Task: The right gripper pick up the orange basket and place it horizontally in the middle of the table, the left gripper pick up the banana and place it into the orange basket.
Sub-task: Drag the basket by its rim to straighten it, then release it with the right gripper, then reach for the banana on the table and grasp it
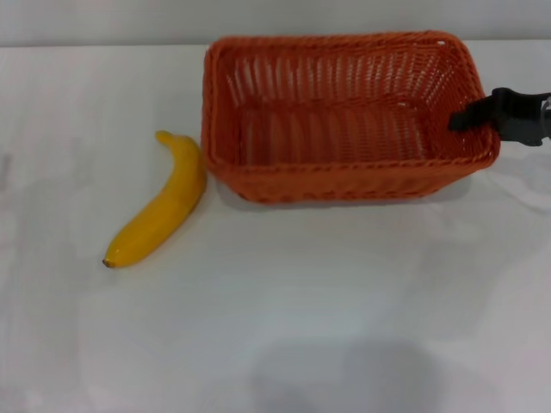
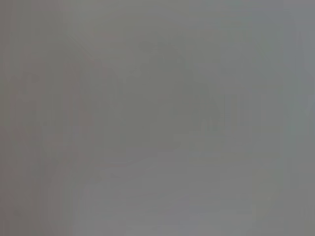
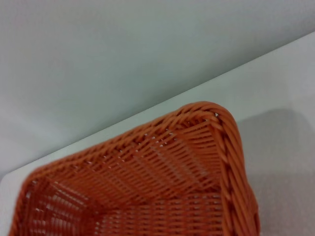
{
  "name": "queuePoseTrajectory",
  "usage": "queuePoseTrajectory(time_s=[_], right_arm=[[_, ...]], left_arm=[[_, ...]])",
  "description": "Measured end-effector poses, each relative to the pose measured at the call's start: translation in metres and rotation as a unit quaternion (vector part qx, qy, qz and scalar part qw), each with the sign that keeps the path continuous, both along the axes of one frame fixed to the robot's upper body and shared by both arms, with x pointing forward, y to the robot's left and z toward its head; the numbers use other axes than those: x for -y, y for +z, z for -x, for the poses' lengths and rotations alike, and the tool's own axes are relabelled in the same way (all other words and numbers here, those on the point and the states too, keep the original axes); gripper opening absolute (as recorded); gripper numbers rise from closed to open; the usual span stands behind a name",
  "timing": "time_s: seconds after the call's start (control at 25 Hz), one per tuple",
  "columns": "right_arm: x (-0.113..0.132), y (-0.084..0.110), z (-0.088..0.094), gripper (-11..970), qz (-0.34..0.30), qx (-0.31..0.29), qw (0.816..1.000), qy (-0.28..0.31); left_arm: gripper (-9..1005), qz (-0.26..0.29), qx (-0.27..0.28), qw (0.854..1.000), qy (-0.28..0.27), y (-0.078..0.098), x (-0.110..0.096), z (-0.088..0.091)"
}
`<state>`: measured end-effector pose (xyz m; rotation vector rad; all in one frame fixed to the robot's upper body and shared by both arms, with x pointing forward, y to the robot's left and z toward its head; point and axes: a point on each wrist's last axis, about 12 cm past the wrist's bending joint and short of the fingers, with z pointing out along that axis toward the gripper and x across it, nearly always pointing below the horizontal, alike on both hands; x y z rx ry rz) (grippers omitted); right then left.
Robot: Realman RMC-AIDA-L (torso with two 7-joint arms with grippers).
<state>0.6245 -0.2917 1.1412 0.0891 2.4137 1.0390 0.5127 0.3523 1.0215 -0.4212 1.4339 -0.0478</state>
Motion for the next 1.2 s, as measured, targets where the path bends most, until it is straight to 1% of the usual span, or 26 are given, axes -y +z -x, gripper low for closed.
queuePoseTrajectory(time_s=[0.2, 0.36, 0.52, 0.6, 0.72, 0.8, 0.92, 0.96, 1.0, 1.12, 1.2], right_arm=[[-0.003, -0.004, 0.000, 265, 0.004, 0.012, 1.000, 0.009], [-0.004, -0.006, 0.001, 361, 0.008, 0.022, 1.000, 0.017], [0.001, -0.006, 0.004, 456, -0.009, 0.027, 1.000, 0.006], [0.008, -0.006, 0.006, 504, -0.016, 0.032, 0.999, -0.004], [0.027, -0.001, 0.010, 620, -0.040, 0.048, 0.998, -0.031], [0.040, 0.002, 0.015, 697, -0.064, 0.070, 0.994, -0.050], [0.061, 0.007, 0.023, 835, -0.113, 0.124, 0.982, -0.087], [0.069, 0.007, 0.027, 884, -0.130, 0.150, 0.975, -0.103], [0.073, 0.007, 0.030, 883, -0.138, 0.168, 0.970, -0.112], [0.084, -0.004, 0.042, 880, -0.152, 0.252, 0.944, -0.149], [0.085, -0.013, 0.049, 879, -0.132, 0.326, 0.921, -0.169]], left_arm=[[861, -0.003, 0.000, 1.000, 0.001, 0.001, -0.001, -0.001], [861, -0.003, 0.001, 1.000, 0.000, 0.001, -0.001, -0.002], [862, -0.003, 0.001, 1.000, 0.000, 0.001, -0.001, -0.002], [862, -0.003, 0.001, 1.000, 0.000, 0.001, -0.001, -0.002], [862, -0.001, 0.002, 1.000, 0.005, 0.001, -0.002, -0.001], [862, 0.001, 0.002, 1.000, 0.009, 0.001, -0.003, 0.000], [861, 0.001, 0.001, 1.000, 0.012, 0.000, -0.004, 0.001], [861, 0.001, 0.000, 1.000, 0.012, 0.000, -0.004, 0.001], [861, 0.002, 0.001, 1.000, 0.012, 0.000, -0.004, 0.001], [862, 0.020, -0.002, 1.000, 0.014, -0.002, -0.003, 0.000], [862, 0.033, -0.012, 0.999, 0.013, -0.004, -0.002, -0.002]])
